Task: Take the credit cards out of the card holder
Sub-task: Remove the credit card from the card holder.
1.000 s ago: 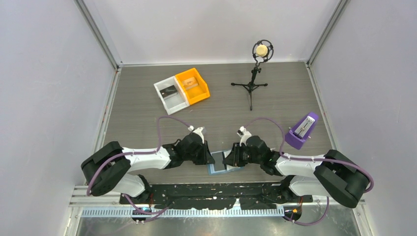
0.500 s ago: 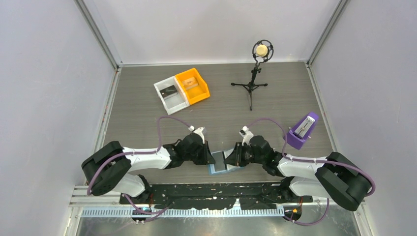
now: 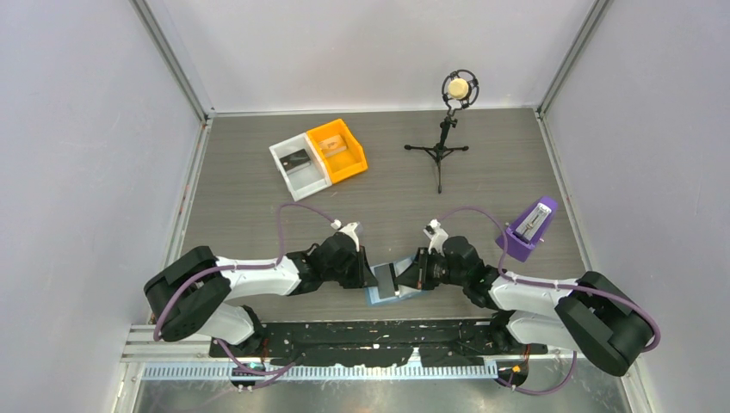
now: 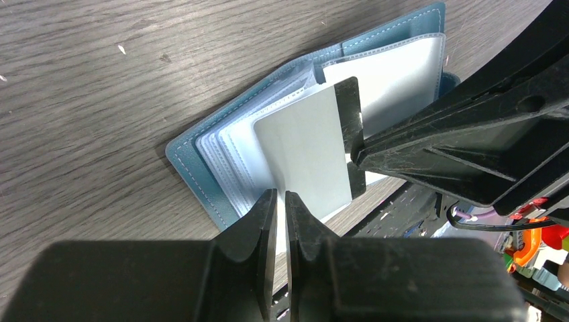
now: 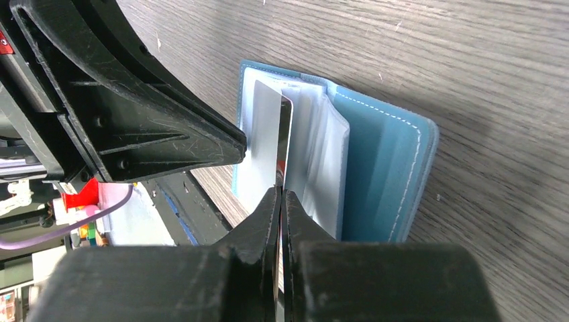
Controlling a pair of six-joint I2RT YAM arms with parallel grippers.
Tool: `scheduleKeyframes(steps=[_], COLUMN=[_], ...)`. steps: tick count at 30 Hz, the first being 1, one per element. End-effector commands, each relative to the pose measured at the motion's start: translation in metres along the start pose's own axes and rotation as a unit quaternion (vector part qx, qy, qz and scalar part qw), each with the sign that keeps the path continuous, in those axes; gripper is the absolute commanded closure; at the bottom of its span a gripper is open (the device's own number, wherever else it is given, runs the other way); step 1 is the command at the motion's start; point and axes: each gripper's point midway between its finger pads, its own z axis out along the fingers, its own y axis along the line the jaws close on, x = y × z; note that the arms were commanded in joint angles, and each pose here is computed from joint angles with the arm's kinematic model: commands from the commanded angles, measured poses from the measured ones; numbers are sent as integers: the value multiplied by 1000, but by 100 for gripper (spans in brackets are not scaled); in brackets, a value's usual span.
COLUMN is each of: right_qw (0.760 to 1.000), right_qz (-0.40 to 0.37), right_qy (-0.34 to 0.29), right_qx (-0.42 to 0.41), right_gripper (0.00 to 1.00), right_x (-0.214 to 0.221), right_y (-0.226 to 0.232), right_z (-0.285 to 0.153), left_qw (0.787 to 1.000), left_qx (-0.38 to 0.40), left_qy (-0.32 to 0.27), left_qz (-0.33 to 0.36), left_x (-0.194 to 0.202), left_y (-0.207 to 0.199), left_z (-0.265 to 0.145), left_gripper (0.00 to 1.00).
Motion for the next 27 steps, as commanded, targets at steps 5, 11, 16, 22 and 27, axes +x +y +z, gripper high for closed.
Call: scheduleKeyframes(steps=[5,11,16,22,27], right_qw=[1000,999,997,994,978], right_qz=[-2,-7,-32,-76,-169], right_qy=[-13,-24,-51,-72,-119], right_qx=[0,27,37,38,22], right_gripper=[95,95,95,95,95], right_x=[-6,-13,-29,-42,-77], right_y=[-4,-11,-2,8,37], right_z=[-6,-15,-28,-41,-52], left_qw=[998,998,999,1000,999], left_qx=[-60,-52,-34,15,31], left_qy=[16,14,11,1,-21], left_qz=[19,20,24,25,23], left_x=[12,10,5,-9,-28], left_y=[30,24,10,-25,-52], left_z=[1,-1,-5,-18,-48], left_gripper=[87,87,86,79,57])
